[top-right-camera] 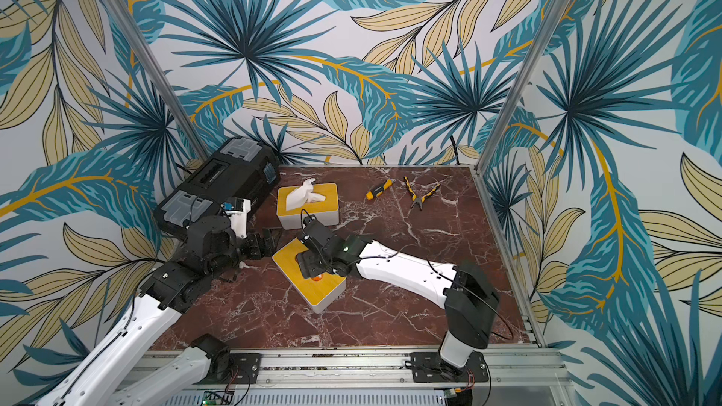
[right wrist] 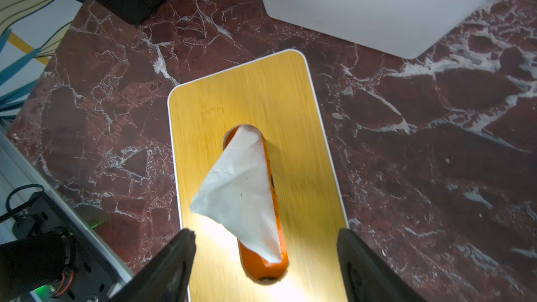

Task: Put the tissue paper into the tissue box
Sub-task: Pull the paper towel from the tissue box.

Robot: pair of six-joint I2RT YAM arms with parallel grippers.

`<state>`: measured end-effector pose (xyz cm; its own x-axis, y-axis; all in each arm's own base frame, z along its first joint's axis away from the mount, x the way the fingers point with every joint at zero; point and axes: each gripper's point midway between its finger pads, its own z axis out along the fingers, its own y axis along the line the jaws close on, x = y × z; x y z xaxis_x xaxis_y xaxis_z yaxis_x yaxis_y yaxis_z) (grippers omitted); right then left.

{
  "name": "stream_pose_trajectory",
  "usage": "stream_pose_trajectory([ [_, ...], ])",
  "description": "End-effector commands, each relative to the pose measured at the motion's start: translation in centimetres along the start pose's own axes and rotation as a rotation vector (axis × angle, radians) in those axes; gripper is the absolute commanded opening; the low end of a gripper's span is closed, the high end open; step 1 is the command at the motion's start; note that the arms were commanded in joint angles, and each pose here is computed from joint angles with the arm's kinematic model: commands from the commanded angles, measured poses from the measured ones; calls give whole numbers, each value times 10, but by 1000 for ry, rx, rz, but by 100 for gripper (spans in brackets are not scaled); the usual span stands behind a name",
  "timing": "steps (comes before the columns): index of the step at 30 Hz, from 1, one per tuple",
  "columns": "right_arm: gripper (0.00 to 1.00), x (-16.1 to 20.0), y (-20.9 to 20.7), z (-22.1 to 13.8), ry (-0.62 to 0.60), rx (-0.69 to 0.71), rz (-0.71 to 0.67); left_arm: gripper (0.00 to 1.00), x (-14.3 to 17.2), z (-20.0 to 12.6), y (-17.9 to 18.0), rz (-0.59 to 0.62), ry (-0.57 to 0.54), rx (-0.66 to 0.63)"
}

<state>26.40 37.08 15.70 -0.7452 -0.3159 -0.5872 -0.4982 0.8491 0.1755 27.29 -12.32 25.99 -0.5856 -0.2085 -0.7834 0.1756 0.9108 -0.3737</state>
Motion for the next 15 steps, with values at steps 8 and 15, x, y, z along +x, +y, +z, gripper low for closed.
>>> stream_pose_trajectory([
  [8,30,10,4,24,70,68,-52,90,18,14,1,-8,22,44],
  [15,0,-1,-2,11,86,127,-117,90,25,24,-1,-18,41,71],
])
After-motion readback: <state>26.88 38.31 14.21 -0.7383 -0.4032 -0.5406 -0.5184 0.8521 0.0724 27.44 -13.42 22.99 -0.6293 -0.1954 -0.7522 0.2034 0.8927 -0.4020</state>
